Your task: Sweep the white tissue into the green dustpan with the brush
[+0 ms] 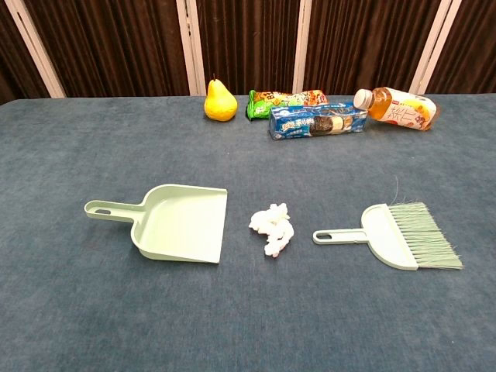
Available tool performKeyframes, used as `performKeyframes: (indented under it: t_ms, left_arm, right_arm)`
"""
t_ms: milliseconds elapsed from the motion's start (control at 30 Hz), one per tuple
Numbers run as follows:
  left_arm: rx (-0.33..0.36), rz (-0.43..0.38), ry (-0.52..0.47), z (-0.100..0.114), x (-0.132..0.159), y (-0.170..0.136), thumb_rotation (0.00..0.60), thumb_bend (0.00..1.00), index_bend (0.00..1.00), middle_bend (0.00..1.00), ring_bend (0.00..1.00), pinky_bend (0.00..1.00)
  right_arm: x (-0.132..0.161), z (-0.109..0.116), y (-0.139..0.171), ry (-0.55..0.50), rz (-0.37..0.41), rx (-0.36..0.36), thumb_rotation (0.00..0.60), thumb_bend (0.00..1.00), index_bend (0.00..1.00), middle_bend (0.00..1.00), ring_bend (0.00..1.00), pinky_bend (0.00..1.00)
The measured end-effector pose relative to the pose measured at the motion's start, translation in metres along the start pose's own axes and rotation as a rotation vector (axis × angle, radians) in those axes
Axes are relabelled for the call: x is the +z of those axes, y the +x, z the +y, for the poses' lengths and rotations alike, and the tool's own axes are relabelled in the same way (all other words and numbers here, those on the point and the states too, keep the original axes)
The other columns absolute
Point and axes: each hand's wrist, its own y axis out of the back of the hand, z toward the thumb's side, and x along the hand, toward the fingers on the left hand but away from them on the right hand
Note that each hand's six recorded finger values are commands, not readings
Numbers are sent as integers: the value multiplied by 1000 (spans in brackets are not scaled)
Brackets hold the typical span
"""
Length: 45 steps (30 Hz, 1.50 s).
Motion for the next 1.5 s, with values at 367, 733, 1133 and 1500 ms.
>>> performKeyframes:
  t_ms: [367,733,1133,1500]
  left_arm:
    - [-4,3,2,0,0,0,600,0,0,0,0,0]
    - [-6,9,-1,0,-1,0,600,0,0,0,0,0]
    - [-9,12,4,0,-1,1,600,0,0,0,0,0]
    - [-27,12,6,-2,0,2,600,0,0,0,0,0]
  right_arm:
    - [-1,0,1,-7,-10,17,600,345,0,0,0,1]
    - [9,3,-6,-36,4,16,600,345,0,35,75,137]
    - [43,2,-73,-91,50,-7,600,345,248,793,858,778]
    - [110,-50,-132,-76,101,160,600,344,435,863,917,795]
